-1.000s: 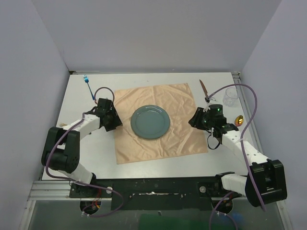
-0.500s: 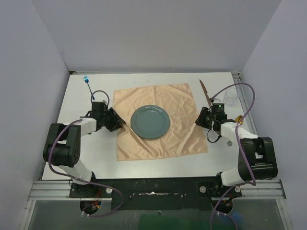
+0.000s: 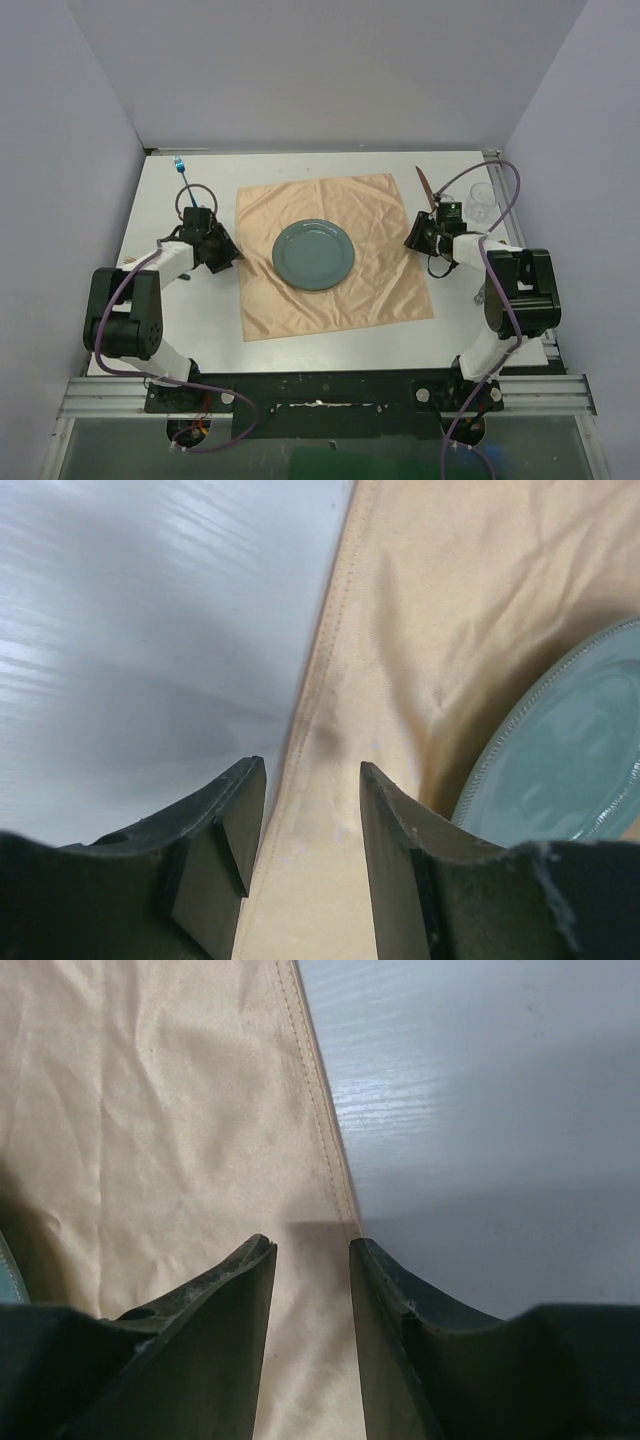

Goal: Set the dinner table for one person
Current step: Adjust the napkin at the center of the board.

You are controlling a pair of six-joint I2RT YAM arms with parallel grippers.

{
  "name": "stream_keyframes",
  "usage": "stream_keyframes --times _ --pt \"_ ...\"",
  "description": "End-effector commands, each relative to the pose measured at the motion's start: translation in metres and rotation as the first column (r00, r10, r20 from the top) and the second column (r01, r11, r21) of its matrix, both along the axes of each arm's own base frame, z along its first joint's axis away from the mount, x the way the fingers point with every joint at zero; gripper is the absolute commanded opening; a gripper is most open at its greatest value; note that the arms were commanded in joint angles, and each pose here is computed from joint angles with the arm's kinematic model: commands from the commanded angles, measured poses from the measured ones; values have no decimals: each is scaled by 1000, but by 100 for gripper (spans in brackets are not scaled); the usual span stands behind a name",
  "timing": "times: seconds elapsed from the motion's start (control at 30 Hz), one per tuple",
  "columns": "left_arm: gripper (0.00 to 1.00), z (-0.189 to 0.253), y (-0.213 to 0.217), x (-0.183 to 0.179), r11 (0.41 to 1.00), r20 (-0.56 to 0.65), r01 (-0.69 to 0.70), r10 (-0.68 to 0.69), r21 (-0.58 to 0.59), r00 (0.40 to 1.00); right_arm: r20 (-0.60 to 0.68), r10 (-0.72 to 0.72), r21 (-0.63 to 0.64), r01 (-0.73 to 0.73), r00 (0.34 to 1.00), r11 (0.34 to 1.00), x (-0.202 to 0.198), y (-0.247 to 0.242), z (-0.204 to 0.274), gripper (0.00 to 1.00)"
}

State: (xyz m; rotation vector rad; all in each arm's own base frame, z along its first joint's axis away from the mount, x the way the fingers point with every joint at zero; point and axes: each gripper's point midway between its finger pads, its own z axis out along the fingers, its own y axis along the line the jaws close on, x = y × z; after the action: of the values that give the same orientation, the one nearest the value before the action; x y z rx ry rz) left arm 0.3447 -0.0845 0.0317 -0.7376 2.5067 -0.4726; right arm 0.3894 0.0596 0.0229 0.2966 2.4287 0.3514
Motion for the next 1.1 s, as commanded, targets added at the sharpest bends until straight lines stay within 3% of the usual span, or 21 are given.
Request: stream_keyframes --times 0.0,0.43,0.8,0.93,1.07 --pt "40 16 21 13 996 46 -34 31 81 998 115 12 12 -14 993 1000 31 4 29 37" --pt "40 -4 33 47 992 -5 -54 55 118 998 122 6 -62 1 992 998 45 -8 34 37" --pt "39 -33 25 43 996 -62 -6 12 90 998 74 12 -66 -7 997 998 45 -7 14 37" --pt "34 -41 21 41 997 -78 16 -10 73 997 52 10 -57 -7 999 998 39 -4 4 37" --pt "17 -47 20 39 997 -91 31 -24 69 996 36 10 -52 -8 999 999 32 -2 -4 37"
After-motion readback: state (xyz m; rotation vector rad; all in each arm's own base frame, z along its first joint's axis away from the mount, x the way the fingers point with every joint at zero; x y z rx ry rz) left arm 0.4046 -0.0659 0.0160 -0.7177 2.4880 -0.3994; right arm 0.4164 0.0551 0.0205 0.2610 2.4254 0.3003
